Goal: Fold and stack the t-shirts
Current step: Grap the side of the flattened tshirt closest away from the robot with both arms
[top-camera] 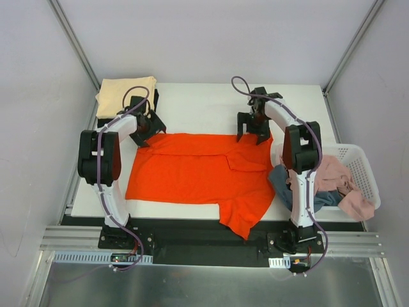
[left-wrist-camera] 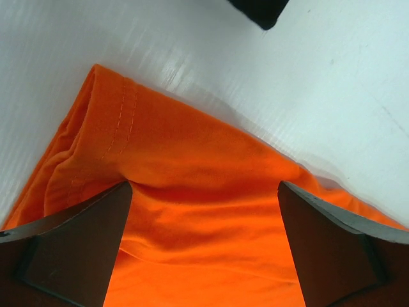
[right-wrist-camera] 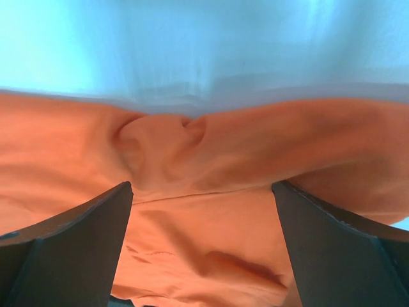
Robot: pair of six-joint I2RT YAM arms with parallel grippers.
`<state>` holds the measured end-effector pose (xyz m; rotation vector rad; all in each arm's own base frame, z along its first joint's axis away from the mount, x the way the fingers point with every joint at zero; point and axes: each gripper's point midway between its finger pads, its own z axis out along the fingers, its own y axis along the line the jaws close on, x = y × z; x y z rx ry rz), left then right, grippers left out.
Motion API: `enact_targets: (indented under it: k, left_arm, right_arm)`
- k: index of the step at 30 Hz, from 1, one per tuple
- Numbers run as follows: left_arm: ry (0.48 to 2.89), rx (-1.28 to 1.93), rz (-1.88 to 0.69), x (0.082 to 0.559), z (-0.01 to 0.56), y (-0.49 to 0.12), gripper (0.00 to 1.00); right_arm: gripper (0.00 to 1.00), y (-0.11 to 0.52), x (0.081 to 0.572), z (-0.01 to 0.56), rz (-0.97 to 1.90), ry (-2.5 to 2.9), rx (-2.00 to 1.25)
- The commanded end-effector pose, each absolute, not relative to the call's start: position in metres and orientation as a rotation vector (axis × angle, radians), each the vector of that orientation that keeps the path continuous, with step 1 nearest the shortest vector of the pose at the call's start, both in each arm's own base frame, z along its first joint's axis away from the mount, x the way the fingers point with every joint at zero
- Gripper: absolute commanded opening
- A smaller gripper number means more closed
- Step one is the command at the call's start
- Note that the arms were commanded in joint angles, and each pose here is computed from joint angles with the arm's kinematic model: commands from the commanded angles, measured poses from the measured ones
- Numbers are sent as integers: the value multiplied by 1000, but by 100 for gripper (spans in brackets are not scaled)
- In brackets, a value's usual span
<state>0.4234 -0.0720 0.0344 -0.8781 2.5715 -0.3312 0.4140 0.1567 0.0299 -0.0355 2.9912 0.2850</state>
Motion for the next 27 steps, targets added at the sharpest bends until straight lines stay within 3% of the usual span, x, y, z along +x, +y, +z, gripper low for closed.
enact_targets:
  k: [1,17,27]
  left_arm:
    - [2584,-892,-375,434,29,-83,99]
    - [2503,-864,-440,508,36,-110,99]
    - [2411,-767,-509,562,62,-120,99]
  right_arm:
    - [97,139,430,34,276,3001,114]
    - [97,101,529,31,459,2800,254]
    - [97,94,595,64,537,2525,198]
